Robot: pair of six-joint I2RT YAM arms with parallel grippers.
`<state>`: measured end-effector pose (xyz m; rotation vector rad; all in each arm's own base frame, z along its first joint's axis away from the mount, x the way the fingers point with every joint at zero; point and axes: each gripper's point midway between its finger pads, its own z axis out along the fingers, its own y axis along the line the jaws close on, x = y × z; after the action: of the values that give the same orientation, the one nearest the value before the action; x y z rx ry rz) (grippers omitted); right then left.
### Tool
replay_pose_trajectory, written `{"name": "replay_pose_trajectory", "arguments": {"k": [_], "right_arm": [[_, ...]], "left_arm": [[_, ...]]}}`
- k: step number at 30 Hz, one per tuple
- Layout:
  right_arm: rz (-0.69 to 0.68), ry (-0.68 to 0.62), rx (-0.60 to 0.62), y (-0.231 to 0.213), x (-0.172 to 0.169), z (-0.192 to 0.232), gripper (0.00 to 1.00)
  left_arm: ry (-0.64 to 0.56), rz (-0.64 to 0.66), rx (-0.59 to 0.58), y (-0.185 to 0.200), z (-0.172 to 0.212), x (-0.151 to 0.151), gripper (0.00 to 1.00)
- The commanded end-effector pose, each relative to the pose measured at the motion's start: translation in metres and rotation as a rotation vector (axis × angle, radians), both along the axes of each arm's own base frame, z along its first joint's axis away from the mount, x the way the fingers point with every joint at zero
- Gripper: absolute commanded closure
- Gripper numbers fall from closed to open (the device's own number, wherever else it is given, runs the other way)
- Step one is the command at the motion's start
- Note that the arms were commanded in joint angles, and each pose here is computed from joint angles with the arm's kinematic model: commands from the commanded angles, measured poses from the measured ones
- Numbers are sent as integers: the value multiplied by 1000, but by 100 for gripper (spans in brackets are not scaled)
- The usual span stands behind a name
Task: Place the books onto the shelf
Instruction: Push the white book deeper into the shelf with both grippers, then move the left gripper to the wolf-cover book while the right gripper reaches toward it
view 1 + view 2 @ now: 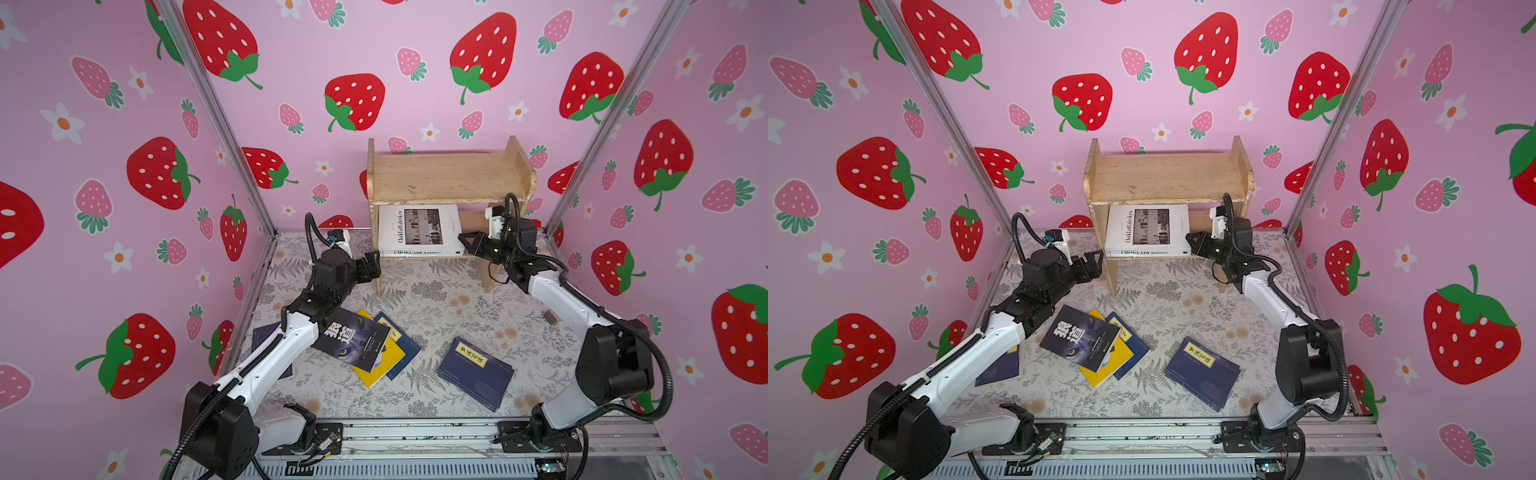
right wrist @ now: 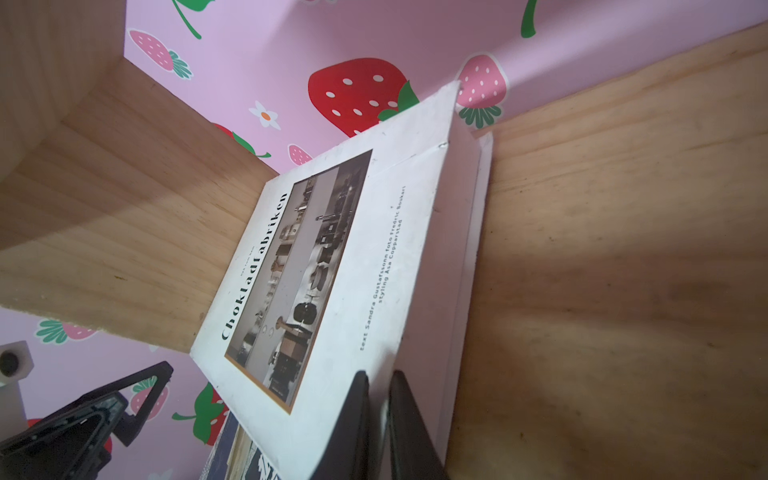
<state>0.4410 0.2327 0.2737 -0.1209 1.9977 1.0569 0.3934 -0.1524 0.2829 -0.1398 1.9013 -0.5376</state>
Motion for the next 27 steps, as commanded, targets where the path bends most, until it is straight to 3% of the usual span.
{"name": "replay_pose_trajectory", "arguments": {"k": [1, 8, 15, 21, 27], "right_arm": [[40, -7, 11, 6, -5, 12, 78], [-22, -26, -26, -5, -4, 18, 49], [-102, -106, -118, -27, -17, 39, 34], [-166, -180, -213, -51, -57, 47, 21], [-113, -235, -269, -35, -117, 39, 12]], "left_arm": [[-17, 23, -8, 7, 5, -4, 13], [-1, 48, 0, 16, -1, -13, 12], [139, 192, 43, 54, -30, -47, 7], [296, 362, 29, 99, -60, -102, 1], [509, 395, -137, 103, -115, -149, 1]]}}
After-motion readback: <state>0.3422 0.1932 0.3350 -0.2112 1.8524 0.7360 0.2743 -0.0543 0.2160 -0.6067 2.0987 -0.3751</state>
